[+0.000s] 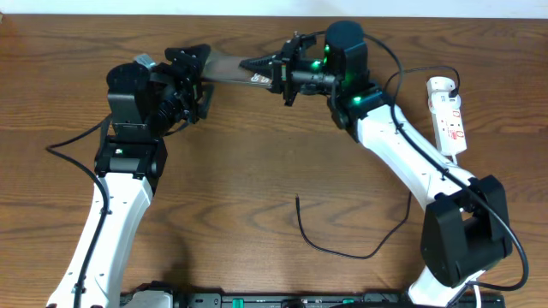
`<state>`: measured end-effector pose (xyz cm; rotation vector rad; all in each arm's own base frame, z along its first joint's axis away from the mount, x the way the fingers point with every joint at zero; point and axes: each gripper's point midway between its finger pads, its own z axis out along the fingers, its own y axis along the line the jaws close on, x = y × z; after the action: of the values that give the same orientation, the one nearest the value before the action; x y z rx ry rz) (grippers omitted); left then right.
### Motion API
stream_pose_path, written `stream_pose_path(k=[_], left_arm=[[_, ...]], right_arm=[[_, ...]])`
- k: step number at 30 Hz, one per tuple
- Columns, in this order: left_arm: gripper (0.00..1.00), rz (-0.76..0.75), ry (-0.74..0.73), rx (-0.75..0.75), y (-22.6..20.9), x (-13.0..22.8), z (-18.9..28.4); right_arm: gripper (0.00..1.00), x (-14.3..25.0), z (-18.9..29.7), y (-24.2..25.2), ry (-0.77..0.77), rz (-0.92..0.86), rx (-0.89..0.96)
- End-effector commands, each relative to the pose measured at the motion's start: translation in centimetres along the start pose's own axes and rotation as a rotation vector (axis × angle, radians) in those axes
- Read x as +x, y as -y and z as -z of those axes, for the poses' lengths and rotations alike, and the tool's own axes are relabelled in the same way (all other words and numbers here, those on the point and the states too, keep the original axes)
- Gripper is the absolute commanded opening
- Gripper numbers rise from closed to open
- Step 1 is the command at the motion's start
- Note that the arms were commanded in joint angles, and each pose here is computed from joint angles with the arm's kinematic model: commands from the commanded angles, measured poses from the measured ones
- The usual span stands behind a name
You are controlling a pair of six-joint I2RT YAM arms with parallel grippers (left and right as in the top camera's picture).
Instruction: Plug charger to phone and switch on socket
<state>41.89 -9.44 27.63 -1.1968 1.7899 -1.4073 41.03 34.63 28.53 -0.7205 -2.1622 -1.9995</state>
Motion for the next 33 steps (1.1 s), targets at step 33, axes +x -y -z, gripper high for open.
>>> stream_pose_path(k=[33], left_arm=[[0.67,0.195,-0.015,0.033,1.1,0.3,0.2]], right_arm=[[0.01,6.3,-3.3,-0.8,-0.127,0.296,-0.035]])
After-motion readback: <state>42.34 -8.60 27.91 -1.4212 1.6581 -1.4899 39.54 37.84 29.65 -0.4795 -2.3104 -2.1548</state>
